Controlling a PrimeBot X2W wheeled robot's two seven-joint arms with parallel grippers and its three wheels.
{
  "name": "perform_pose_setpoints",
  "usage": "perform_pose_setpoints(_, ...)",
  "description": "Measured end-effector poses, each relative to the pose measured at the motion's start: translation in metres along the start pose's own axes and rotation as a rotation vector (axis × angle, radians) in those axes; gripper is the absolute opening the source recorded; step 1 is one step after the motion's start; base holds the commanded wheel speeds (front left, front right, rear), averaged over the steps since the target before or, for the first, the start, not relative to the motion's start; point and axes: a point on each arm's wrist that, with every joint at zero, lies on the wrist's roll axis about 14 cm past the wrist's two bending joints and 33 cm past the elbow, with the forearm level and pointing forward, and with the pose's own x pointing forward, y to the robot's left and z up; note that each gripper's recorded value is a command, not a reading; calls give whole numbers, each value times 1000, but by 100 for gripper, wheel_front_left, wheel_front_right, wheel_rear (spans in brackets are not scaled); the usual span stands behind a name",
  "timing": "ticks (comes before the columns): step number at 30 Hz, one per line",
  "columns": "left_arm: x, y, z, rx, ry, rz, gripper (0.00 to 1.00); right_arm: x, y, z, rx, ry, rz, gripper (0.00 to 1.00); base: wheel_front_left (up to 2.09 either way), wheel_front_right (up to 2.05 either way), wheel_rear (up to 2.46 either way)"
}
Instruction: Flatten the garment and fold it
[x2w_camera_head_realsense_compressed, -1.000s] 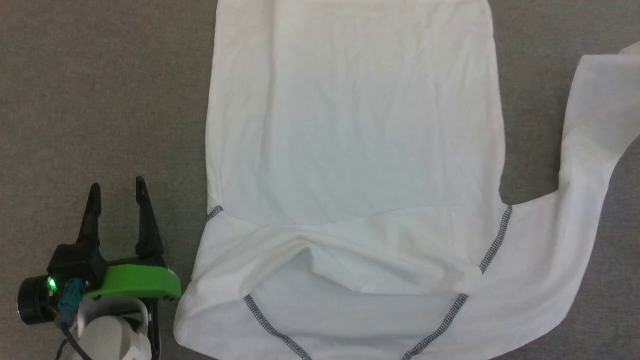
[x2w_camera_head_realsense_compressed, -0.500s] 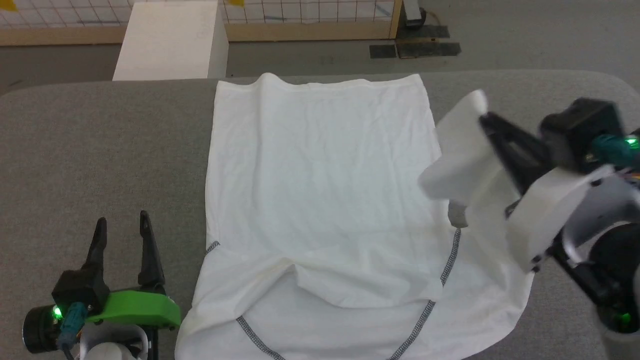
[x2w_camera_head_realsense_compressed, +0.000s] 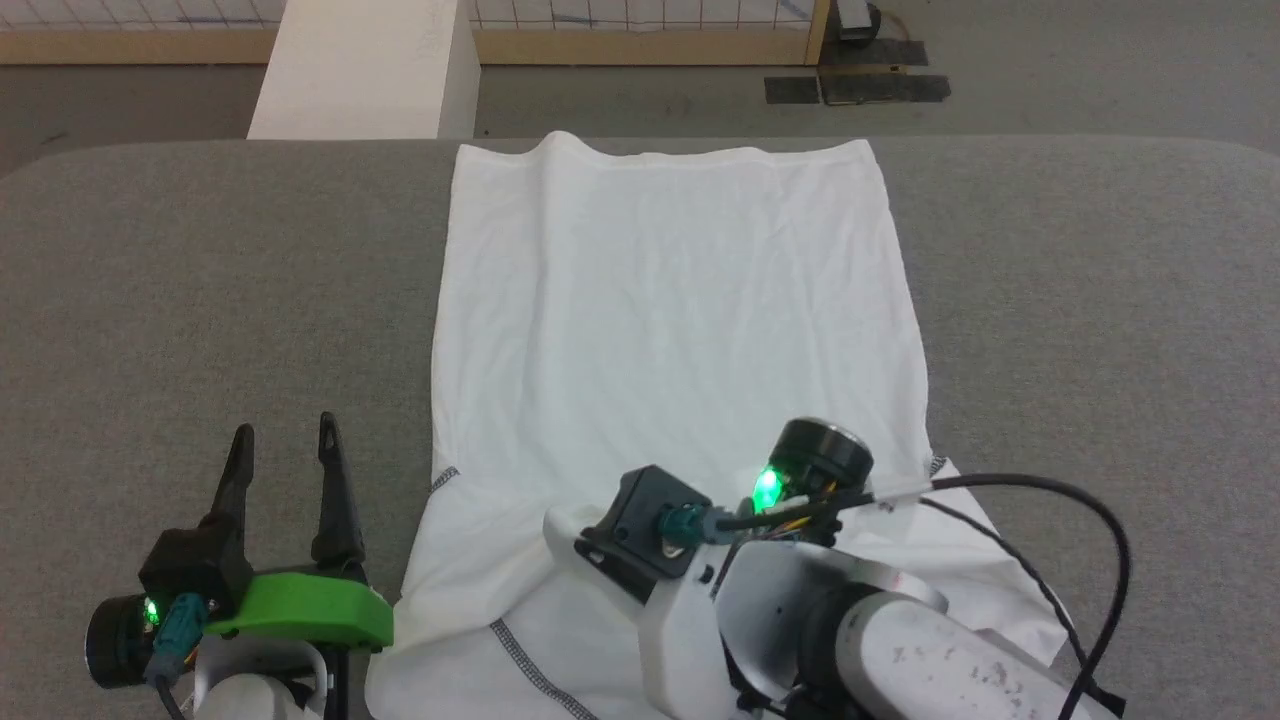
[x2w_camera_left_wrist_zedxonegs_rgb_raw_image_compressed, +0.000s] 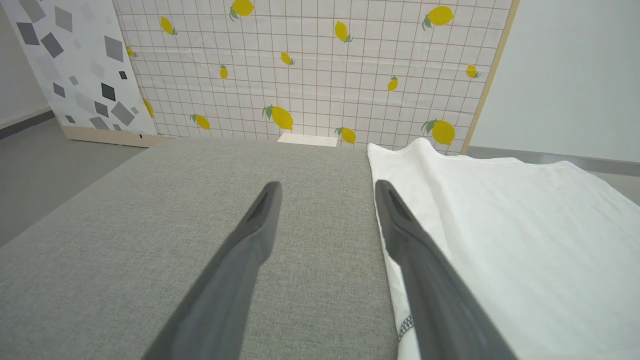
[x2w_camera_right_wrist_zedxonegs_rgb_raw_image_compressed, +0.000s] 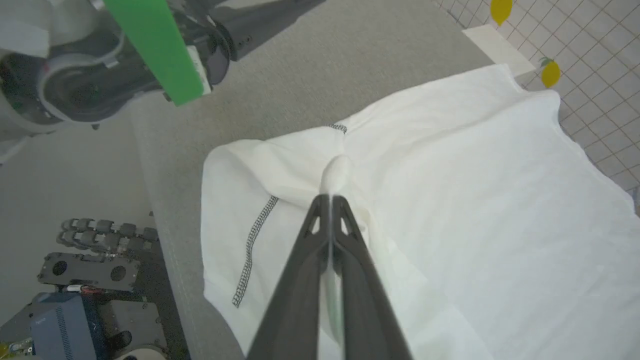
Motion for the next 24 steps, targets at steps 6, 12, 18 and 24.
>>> perform_pose_setpoints(6, -1, 10, -10, 3, 29, 36, 100, 35, 32, -42, 74, 113, 134, 21, 0, 0, 0)
perform_pose_setpoints(12, -3, 16, -17, 7, 50, 55, 100, 45, 27, -35, 190, 41, 153, 100, 0, 0, 0)
perform_pose_setpoints(18, 0, 2, -14, 2, 38, 4, 100, 9, -54, 24, 320, -291, -72, 100, 0, 0, 0)
perform_pose_setpoints(24, 26, -24, 0, 21, -3, -111, 100, -73, -147, 20, 360, -469, -459, 100, 0, 0, 0)
